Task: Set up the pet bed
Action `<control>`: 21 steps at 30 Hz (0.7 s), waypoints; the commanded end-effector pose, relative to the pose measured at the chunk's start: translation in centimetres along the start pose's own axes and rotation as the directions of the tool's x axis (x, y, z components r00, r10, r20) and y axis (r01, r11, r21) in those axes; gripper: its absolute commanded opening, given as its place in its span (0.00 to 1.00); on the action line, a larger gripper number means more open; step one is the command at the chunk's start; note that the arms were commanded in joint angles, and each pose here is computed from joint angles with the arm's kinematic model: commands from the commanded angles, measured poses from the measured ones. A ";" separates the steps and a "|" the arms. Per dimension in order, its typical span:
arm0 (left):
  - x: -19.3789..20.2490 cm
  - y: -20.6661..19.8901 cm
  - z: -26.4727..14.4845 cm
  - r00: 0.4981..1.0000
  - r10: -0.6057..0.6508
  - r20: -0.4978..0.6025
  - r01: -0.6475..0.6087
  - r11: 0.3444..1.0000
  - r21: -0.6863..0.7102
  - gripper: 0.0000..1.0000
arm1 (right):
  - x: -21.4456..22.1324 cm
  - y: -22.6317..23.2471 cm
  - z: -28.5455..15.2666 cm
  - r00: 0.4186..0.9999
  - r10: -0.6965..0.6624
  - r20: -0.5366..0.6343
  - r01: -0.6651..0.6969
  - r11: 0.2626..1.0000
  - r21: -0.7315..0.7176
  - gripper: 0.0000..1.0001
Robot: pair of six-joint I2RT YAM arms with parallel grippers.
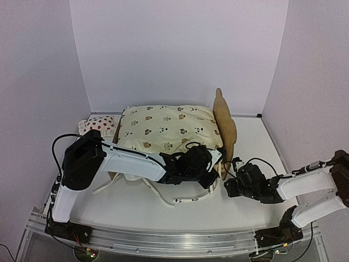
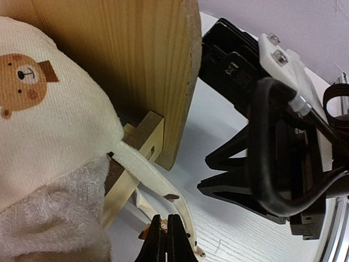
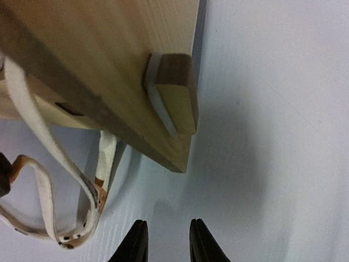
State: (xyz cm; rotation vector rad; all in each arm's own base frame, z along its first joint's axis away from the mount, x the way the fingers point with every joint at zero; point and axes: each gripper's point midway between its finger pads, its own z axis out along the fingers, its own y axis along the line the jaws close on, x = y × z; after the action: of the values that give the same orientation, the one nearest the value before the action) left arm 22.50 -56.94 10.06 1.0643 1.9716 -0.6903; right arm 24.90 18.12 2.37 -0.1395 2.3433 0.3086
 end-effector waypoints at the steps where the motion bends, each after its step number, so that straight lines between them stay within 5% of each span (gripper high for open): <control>1: -1.6 0.0 -0.3 0.999 -0.006 0.036 0.006 1.000 0.012 0.00 | -1.6 1.2 0.8 0.995 -0.010 0.099 0.017 0.997 -0.071 0.27; 21: 2.6 1.1 -1.1 0.998 -0.053 -0.025 0.053 0.998 -0.020 0.00 | -1.5 3.4 2.6 0.987 -0.002 0.162 0.038 0.974 -0.223 0.25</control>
State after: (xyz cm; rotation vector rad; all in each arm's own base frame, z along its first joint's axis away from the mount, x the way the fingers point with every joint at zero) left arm 21.57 -54.04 4.97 1.0891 2.0840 -0.6278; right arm 26.74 20.13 0.82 -0.1687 2.2179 0.4617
